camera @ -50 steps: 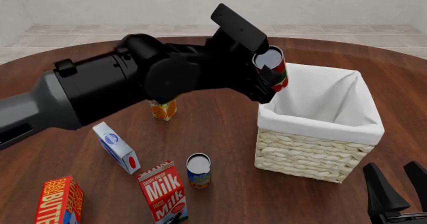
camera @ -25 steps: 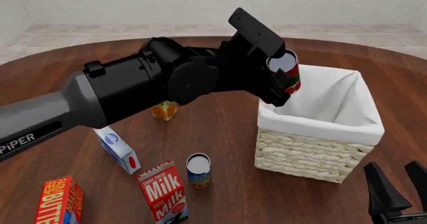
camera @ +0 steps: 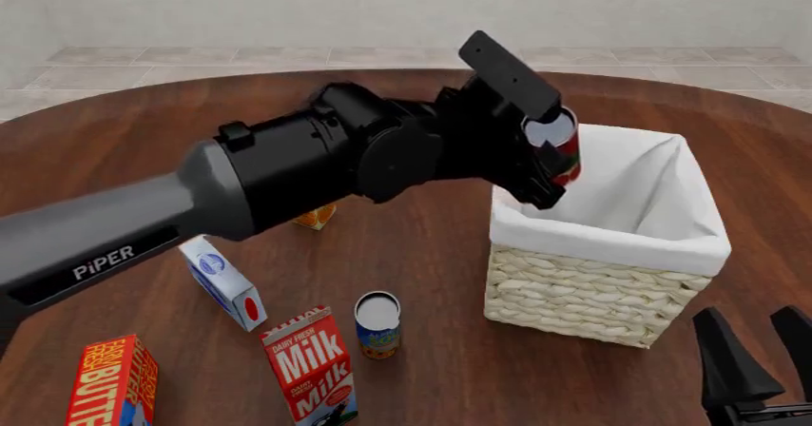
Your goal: Pick up the alphabet soup and the tomato sauce, and put them in the basket.
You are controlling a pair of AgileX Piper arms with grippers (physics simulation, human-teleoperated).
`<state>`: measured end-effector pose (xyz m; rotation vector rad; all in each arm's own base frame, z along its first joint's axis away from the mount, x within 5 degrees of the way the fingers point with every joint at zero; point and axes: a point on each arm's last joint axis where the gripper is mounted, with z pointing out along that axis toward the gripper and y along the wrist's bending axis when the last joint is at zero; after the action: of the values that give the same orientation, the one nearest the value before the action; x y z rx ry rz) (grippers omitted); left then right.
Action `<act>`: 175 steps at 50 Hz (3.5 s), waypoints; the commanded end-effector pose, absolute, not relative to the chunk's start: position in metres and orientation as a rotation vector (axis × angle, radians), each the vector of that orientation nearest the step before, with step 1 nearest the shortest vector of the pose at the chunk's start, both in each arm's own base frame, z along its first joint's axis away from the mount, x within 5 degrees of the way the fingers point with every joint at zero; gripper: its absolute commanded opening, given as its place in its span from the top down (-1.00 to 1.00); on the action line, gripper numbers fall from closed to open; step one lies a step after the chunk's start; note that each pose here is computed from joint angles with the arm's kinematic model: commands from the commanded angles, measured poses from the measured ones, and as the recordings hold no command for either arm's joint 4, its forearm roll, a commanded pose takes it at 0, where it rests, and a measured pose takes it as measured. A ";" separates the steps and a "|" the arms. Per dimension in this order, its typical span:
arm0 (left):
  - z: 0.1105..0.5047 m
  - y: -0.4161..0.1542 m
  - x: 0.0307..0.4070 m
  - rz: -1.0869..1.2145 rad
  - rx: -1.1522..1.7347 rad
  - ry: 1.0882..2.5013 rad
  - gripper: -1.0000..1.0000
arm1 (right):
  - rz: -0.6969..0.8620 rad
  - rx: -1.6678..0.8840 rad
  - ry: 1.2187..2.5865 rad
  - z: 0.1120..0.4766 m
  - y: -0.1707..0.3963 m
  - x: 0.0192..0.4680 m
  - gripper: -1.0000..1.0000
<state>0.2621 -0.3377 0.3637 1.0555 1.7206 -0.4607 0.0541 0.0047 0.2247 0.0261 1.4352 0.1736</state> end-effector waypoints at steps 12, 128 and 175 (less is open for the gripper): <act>0.345 -0.357 0.277 -0.434 1.100 1.728 1.00 | 0.182 0.029 1.435 0.224 0.005 0.054 -1.00; 0.456 -0.308 0.212 -0.656 0.881 1.530 -1.00 | 0.172 -0.009 1.438 0.224 0.006 0.054 -1.00; 0.552 -0.180 0.123 -1.109 0.422 1.248 -1.00 | 0.100 -0.134 1.473 0.232 0.008 0.052 -1.00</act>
<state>0.1391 -0.2048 0.5383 0.5079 1.3114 -1.0168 0.0532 0.0079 0.2267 -0.1054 1.4678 0.1214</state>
